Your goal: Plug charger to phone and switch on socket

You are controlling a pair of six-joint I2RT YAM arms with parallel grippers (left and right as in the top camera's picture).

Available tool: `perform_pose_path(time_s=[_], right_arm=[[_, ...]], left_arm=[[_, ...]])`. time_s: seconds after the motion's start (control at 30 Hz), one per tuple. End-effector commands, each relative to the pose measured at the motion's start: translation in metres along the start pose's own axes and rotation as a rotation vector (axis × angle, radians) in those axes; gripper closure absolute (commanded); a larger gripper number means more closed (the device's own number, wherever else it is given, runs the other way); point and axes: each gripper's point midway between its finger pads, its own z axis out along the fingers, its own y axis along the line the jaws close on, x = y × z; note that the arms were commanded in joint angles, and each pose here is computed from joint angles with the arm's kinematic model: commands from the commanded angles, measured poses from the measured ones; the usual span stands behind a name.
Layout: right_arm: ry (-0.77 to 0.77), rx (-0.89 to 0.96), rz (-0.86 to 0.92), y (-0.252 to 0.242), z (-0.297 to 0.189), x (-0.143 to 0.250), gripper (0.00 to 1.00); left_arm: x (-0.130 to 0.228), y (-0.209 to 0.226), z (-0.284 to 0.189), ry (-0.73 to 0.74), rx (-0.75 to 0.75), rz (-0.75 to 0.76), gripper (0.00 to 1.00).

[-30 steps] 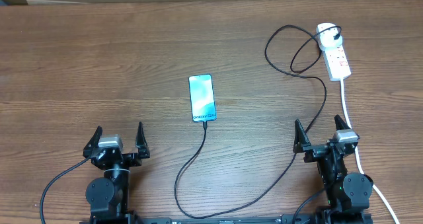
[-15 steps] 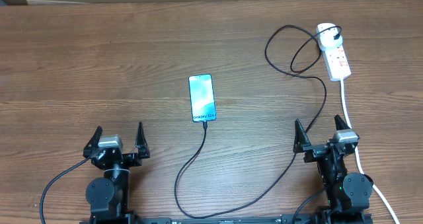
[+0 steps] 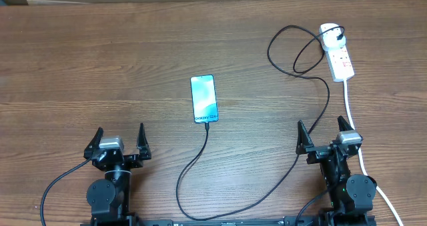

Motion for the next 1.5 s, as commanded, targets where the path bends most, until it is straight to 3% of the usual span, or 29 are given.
perform_pose_path(time_s=[0.0, 1.47], right_arm=[[-0.003, 0.012, 0.006, -0.0025, 0.0000, 0.0020, 0.00], [-0.003, 0.012, 0.028, -0.0025, 0.0000, 0.0020, 0.00]], left_arm=[[-0.0003, -0.0012, -0.0003, -0.006, 0.006, 0.022, 0.00], [-0.0003, -0.0011, -0.0003, -0.006, 0.005, 0.022, 0.00]])
